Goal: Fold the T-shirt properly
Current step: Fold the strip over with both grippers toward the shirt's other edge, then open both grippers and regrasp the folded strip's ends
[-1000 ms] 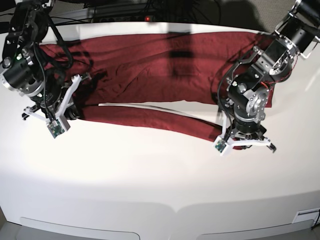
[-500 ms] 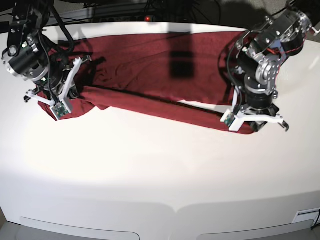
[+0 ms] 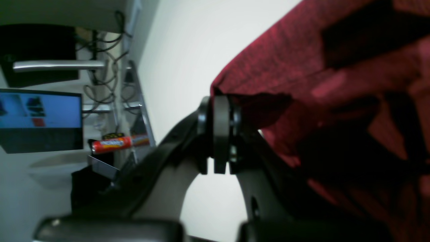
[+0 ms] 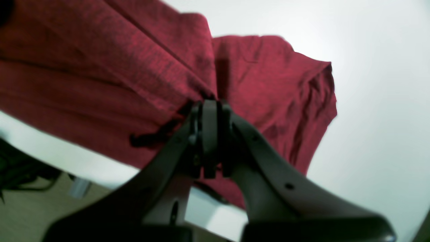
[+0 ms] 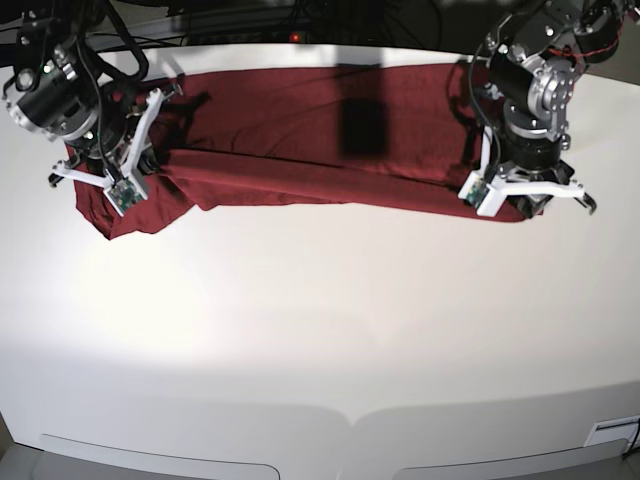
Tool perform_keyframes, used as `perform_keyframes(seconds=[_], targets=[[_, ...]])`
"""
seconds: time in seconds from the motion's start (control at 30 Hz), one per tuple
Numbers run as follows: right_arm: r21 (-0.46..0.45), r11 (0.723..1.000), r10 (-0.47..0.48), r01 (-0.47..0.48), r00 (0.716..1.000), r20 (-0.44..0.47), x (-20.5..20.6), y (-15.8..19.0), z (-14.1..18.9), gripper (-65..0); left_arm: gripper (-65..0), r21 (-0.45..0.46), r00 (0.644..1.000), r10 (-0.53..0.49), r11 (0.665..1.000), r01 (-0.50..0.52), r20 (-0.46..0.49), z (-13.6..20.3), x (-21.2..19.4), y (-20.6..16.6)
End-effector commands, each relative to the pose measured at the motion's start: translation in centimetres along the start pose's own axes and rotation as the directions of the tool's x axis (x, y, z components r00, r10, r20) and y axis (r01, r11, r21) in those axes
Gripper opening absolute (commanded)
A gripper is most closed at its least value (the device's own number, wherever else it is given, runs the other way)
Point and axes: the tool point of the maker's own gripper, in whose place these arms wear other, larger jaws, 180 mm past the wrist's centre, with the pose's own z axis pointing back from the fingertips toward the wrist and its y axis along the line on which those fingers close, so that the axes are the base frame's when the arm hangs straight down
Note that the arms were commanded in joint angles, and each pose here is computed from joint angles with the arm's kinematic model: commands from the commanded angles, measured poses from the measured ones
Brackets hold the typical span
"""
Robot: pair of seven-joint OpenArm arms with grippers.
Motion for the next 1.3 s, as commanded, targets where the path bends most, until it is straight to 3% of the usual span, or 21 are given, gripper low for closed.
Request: perform_keyframes(seconds=[0.0, 0.27, 0.47, 0.83, 0.9, 0.97, 1.03, 1.27], targets=[[-0.032, 0.999, 0.028, -0.027, 1.0, 0.006, 0.2, -0.7, 0.6, -65.0, -65.0, 0.044, 1.0, 0.001, 0.999, -0.002, 0.01, 0.3, 0.1, 1.2], [-0.044, 0.999, 0.01, -0.012, 0.999, -0.053, -2.0, -0.8, 1.0, -65.0, -65.0, -0.031, 0.999, -0.024, 0.999, 0.022, -0.048, 1.5, -2.3, -1.6], [-0.032, 0.999, -0.003, 0.001, 0.998, -0.056, -2.3, -0.4, 1.0, -65.0, -65.0, -0.041, 1.0, 0.021, 0.999, -0.02, 0.013, 2.2, -1.9, -2.6], [0.01, 1.0, -0.019, 0.02, 0.998, -0.064, -2.4, 0.4, 1.0, -65.0, -65.0, -0.05, 1.0, 0.025, 0.998, -0.024, 0.01, 2.3, -2.0, -2.8], [0.015, 1.0, -0.022, 0.022, 0.998, -0.059, -2.3, 0.4, 1.0, -55.5, -65.0, -0.05, 1.0, 0.025, 0.998, -0.024, 0.01, 2.3, -2.0, -2.8], [0.013, 1.0, -0.021, 0.022, 0.998, -0.06, -2.4, 0.4, 1.0, -50.5, -55.1, -0.049, 1.0, 0.025, 0.998, -0.024, 0.01, 2.3, -2.0, -2.8], [0.013, 1.0, -0.021, 0.022, 0.998, -0.06, -2.4, 0.4, 1.0, -50.3, -48.6, -0.049, 1.0, 0.025, 0.998, -0.025, 0.01, 2.3, -2.0, -2.8], [0.015, 1.0, -0.022, 0.023, 0.998, -0.054, -2.3, 0.4, 1.0, -50.2, -47.3, -0.033, 0.999, 0.053, 0.998, -0.053, 0.011, 2.3, -2.0, -2.5]])
